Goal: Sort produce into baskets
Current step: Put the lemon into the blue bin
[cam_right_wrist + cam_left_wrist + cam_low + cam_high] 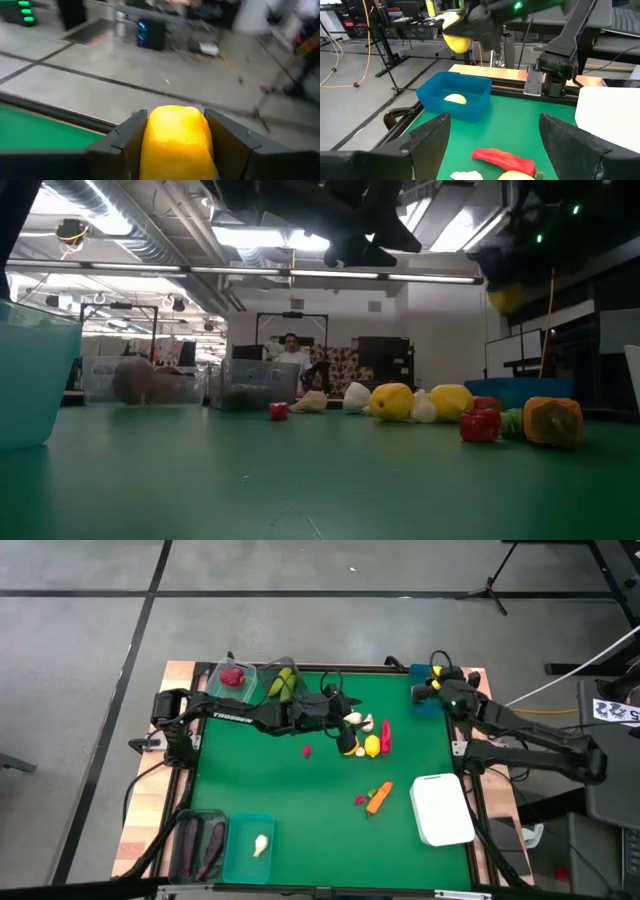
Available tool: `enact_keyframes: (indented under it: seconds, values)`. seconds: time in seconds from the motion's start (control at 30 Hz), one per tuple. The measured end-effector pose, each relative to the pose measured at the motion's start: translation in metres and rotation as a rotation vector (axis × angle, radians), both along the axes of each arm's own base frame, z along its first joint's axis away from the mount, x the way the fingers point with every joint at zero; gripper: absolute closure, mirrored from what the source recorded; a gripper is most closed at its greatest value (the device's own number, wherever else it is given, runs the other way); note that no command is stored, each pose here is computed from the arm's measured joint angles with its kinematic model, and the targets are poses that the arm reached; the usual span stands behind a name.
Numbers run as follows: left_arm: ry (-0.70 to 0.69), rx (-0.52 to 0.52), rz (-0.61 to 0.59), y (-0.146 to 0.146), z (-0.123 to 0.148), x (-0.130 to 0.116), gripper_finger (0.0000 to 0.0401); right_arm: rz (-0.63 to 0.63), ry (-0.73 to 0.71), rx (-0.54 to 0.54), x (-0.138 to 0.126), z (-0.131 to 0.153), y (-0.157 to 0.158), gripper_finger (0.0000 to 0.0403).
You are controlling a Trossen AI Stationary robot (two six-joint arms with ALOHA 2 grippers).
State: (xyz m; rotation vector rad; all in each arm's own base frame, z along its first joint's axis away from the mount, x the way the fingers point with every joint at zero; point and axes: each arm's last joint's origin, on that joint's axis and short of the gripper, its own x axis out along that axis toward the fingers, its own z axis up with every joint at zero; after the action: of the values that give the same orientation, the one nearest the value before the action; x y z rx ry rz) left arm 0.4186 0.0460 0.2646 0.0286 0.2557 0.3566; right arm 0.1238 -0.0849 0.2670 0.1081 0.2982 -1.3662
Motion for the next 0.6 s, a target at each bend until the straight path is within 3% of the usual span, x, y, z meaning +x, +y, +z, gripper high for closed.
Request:
enact_keyframes:
  seconds: [0.2,0.6]
  values:
    - [0.0,-0.003,0.0,0.0,0.0,0.0,0.0101,-0.121,-0.067,0.101,-0.017,-0.031,-0.021,0.0202]
    - [0.066,-0.039,0.007,0.0,-0.007,-0.002,0.0101,-0.046,-0.1,0.274,-0.033,-0.056,-0.039,0.0128]
